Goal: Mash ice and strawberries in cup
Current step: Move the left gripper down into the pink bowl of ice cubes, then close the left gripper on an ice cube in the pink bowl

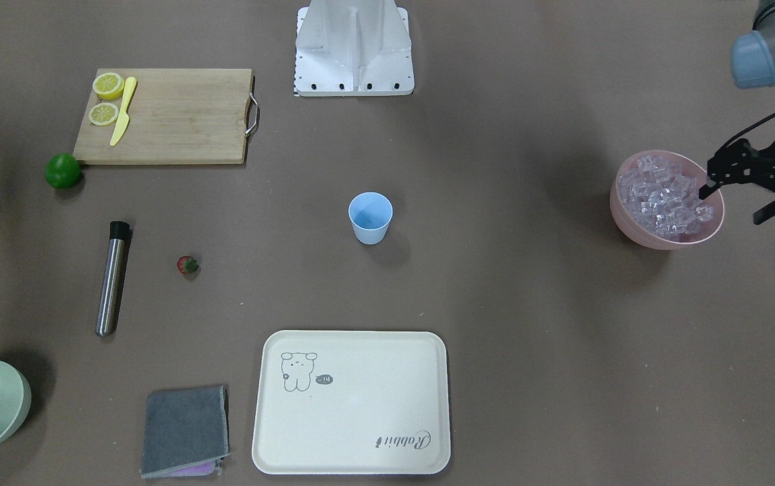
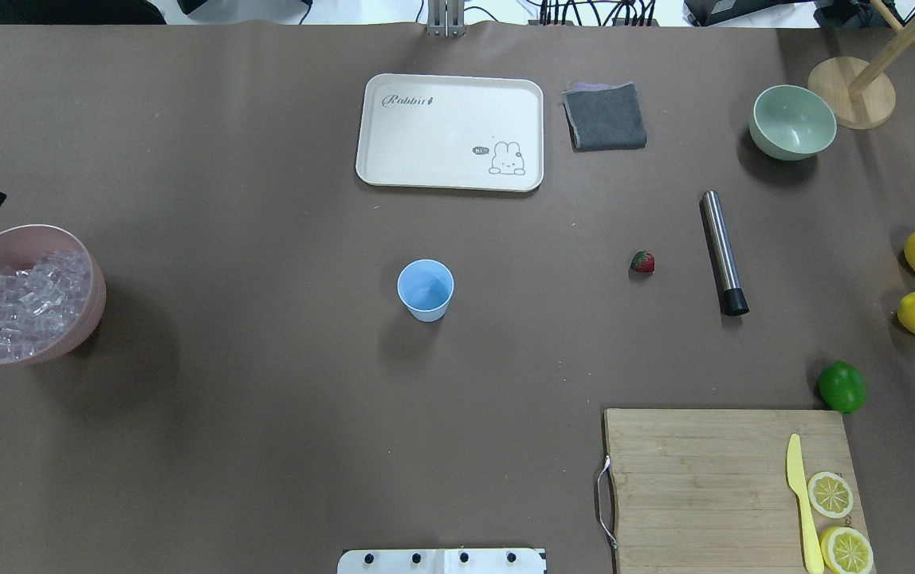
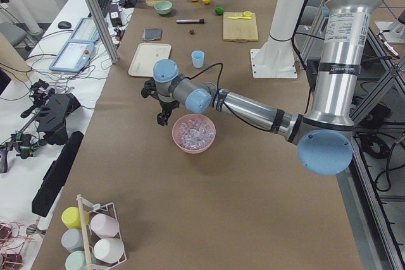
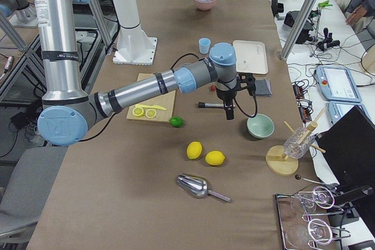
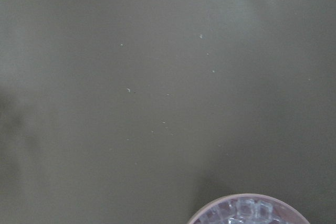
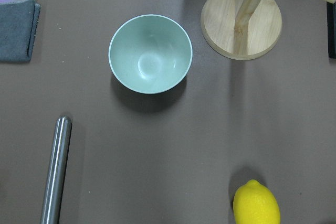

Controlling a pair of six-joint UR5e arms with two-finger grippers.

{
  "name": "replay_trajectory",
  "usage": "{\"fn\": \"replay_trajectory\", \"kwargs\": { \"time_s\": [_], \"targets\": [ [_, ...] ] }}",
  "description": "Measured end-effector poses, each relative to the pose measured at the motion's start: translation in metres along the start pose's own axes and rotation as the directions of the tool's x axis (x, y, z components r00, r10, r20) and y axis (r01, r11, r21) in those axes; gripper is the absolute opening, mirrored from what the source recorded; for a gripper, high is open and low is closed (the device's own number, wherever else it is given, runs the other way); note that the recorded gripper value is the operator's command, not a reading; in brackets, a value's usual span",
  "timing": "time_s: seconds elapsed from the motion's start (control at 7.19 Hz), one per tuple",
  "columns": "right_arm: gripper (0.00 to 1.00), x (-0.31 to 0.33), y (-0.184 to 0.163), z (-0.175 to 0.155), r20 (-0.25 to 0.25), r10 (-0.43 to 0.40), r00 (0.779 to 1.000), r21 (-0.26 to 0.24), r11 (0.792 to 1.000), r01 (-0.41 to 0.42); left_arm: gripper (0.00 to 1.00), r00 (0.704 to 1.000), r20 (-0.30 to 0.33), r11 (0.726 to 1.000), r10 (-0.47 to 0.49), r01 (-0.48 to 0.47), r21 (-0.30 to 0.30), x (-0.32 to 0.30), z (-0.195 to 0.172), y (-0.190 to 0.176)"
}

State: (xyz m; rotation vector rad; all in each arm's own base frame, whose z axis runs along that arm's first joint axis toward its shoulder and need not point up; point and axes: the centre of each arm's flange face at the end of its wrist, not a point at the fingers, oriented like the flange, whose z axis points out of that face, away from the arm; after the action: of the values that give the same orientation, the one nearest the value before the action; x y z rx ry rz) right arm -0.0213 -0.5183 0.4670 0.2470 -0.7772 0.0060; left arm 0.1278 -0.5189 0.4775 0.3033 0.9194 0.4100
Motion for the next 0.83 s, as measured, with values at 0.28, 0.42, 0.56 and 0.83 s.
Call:
{"fn": "replay_trajectory", "kwargs": {
  "time_s": [0.28,0.42,0.56,0.83],
  "targets": [
    [1.00,0.000,0.001,-0.001,0.000,-0.005,1.000,0.003,1.000,0.005,0.97,0.997,-0.020,0.997,0.072,-0.073,-0.015,0.010,0.033,0.028],
    [1.00,-0.001,0.002,-0.004,0.001,-0.010,1.000,0.007,1.000,0.010,0.97,0.995,-0.030,0.995,0.098,-0.099,-0.016,0.011,0.044,0.039],
    [1.00,-0.002,0.006,-0.007,0.002,-0.013,1.000,0.011,1.000,0.013,0.97,0.992,-0.039,0.993,0.117,-0.118,-0.021,0.014,0.054,0.046],
    [1.00,-0.002,0.011,-0.010,0.003,-0.013,1.000,0.014,1.000,0.013,0.97,0.986,-0.030,0.986,0.163,-0.164,-0.036,0.027,0.076,0.054]
  ]
}}
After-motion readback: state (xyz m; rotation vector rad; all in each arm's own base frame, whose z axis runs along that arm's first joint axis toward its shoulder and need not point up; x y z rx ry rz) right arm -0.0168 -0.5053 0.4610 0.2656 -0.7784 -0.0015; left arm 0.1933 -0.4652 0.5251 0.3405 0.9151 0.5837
